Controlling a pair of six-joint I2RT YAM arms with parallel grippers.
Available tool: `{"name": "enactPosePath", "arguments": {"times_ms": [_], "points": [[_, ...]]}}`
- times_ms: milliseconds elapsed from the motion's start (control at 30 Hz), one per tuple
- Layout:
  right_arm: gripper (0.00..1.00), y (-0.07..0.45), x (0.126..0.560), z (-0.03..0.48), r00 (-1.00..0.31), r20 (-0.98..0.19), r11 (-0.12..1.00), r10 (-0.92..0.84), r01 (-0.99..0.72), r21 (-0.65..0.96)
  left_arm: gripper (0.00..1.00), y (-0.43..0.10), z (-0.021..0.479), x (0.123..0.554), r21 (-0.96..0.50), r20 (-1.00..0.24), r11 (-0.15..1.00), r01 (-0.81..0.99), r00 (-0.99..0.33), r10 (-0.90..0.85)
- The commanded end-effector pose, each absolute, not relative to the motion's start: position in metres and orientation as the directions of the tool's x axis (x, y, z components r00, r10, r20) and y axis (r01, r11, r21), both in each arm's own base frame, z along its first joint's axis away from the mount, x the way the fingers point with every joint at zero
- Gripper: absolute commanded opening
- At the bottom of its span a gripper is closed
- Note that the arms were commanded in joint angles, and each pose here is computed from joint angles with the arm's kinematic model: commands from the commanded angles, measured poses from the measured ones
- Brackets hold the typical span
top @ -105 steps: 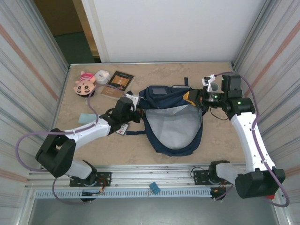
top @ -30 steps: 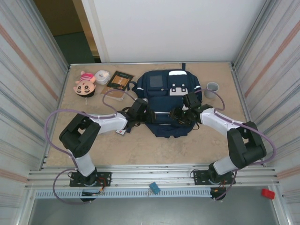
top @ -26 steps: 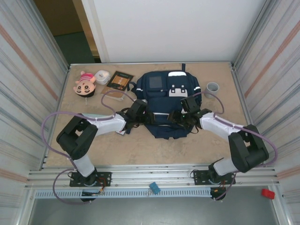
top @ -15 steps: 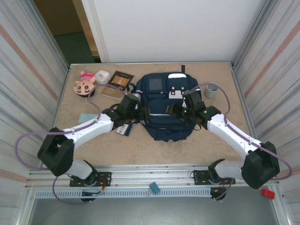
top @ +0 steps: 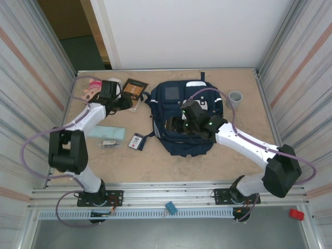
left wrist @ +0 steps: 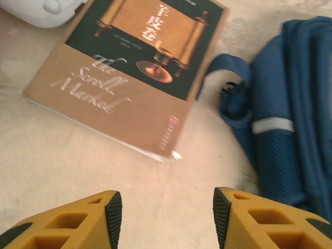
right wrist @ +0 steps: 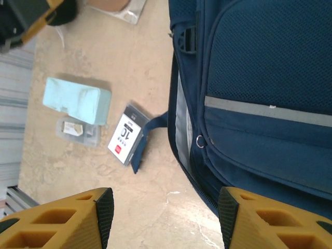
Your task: Pack the student bag
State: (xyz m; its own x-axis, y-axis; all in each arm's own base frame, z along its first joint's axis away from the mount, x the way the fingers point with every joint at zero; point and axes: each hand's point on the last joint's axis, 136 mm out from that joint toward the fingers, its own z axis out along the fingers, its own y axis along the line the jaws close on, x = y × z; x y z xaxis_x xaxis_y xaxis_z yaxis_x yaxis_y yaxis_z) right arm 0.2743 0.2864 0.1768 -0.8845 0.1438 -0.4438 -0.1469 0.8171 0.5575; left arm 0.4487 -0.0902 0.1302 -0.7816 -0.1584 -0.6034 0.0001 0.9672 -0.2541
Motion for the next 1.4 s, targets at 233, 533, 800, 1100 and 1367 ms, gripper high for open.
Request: {"name": "enactPosePath", "arguments": {"times_ms": [233, 533, 800, 1100, 1367], "points": [[0.57, 0.282, 0.281, 0.176, -0.879, -0.453, 0.853, 0.148, -0.118, 0.508, 0.48, -0.089, 0.053, 0.512, -0.143, -0.458, 0.988, 0.065, -0.889, -0.007], [0.57, 0.291, 0.288, 0.171, -0.886, -0.451, 0.857, 0.108, -0.147, 0.494, 0.45, -0.085, 0.021, 0.5, -0.035, -0.252, 0.997, 0.075, -0.966, 0.064], [0.57, 0.303, 0.291, 0.176, -0.888, -0.454, 0.838, 0.074, -0.191, 0.512, 0.41, -0.087, 0.01, 0.427, 0.018, -0.122, 0.995, 0.103, -0.987, 0.104], [0.58, 0.314, 0.287, 0.18, -0.89, -0.451, 0.81, 0.067, -0.215, 0.545, 0.4, -0.129, 0.028, 0.349, -0.061, -0.134, 0.992, 0.112, -0.986, 0.103], [0.59, 0.347, 0.284, 0.186, -0.889, -0.457, 0.782, 0.006, -0.281, 0.556, 0.49, -0.13, 0.103, 0.345, -0.12, -0.298, 0.99, 0.076, -0.954, 0.038]]}}
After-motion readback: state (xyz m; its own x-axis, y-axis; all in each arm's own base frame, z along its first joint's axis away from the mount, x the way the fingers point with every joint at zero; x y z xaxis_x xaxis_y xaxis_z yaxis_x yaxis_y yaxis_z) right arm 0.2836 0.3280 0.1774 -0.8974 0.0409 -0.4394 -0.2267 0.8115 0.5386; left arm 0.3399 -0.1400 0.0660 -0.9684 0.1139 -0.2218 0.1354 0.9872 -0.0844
